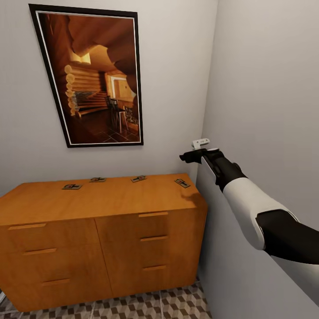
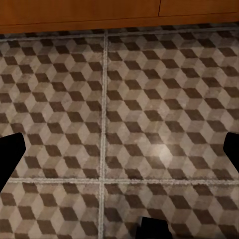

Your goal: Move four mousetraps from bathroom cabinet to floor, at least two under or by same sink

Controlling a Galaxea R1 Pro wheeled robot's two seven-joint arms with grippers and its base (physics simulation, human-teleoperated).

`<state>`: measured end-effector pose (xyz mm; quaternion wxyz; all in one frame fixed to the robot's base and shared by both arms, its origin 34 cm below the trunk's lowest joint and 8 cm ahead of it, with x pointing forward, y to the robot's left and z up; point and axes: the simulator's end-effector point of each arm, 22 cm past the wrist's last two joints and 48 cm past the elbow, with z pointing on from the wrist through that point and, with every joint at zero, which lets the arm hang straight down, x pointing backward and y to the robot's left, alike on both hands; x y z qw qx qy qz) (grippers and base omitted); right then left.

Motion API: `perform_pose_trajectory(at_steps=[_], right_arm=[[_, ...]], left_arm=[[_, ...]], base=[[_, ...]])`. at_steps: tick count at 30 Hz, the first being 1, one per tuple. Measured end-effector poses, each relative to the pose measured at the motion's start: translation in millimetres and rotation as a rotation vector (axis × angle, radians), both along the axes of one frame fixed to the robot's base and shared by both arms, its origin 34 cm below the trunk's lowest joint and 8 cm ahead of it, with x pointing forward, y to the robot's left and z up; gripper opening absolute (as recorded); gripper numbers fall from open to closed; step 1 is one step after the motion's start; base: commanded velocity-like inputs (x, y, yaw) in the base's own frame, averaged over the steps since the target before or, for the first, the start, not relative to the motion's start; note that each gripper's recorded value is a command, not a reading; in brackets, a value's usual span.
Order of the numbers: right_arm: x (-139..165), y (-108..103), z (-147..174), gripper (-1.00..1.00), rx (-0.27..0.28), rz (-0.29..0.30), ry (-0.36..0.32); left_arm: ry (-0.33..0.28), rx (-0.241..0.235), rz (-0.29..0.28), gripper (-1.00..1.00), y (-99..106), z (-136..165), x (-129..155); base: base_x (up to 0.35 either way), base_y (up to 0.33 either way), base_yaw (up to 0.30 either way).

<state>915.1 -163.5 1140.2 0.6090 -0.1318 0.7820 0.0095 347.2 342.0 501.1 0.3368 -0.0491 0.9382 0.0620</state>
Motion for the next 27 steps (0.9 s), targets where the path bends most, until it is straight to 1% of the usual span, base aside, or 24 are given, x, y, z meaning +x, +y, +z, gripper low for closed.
perform_pose_trajectory(at_steps=[27], right_arm=[[0.2,-0.8,-3.6,1.0,-0.002,-0.002,0.007]], left_arm=[[0.0,0.0,0.0,1.0,0.0,0.0,0.0]], base=[[0.0,0.0,0.0]])
